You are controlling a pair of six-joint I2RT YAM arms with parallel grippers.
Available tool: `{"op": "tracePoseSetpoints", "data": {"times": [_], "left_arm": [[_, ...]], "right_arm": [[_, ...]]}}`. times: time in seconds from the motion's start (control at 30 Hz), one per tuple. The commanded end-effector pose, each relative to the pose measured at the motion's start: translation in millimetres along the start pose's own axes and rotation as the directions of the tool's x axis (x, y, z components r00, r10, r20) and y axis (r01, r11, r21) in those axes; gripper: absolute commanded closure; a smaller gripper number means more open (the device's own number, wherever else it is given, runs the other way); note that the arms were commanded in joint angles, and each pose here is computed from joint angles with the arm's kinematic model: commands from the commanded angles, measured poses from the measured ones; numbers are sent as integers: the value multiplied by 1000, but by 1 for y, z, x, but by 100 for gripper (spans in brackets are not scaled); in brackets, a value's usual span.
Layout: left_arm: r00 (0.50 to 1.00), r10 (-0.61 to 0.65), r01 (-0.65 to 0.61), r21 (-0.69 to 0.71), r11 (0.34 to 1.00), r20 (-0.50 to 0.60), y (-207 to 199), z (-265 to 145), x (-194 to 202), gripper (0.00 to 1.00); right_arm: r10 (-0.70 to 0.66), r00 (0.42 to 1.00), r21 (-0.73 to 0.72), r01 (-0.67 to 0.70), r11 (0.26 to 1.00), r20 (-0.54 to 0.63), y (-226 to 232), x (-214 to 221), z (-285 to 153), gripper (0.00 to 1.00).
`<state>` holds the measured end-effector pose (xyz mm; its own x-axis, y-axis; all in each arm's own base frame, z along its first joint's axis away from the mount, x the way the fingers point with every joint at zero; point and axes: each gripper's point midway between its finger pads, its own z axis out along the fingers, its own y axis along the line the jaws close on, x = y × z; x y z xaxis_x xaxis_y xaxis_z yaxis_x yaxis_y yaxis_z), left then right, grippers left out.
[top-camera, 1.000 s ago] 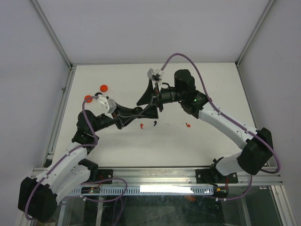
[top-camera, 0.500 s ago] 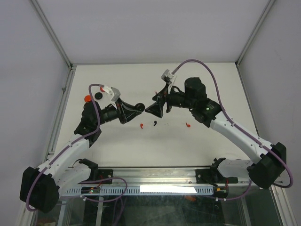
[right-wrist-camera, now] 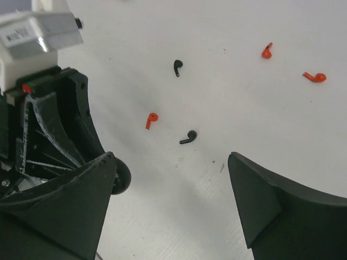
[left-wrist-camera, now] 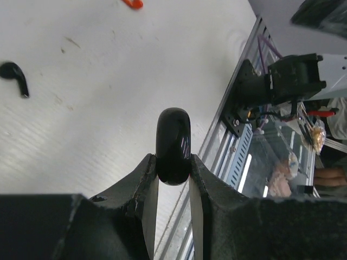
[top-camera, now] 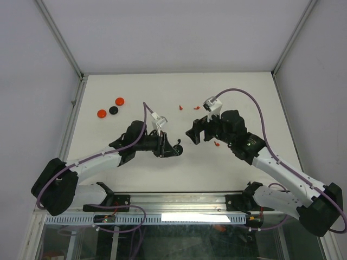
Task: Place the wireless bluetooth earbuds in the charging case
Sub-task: Place the charging case at the center of the board.
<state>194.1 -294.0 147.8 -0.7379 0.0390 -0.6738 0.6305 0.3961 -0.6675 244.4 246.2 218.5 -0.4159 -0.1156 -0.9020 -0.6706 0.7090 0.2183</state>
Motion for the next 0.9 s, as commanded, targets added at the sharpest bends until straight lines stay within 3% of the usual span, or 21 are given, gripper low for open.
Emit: {"op": "tracePoseSetpoints", "data": {"times": [0.0, 0.43, 0.87], "left_arm": [[994, -94, 93, -36, 995, -50, 1, 20, 18, 93], [954, -187, 167, -99, 981, -236, 11, 73, 81, 83], [955, -217, 155, -279, 948, -204, 31, 57, 88, 46]], "right_arm": [[-1, 996, 92, -7, 996, 91, -15, -13, -9, 13], [6, 997, 169, -20, 985, 82, -31, 13, -26, 13], [25, 997, 200, -38, 979, 68, -36, 26, -42, 13]]}}
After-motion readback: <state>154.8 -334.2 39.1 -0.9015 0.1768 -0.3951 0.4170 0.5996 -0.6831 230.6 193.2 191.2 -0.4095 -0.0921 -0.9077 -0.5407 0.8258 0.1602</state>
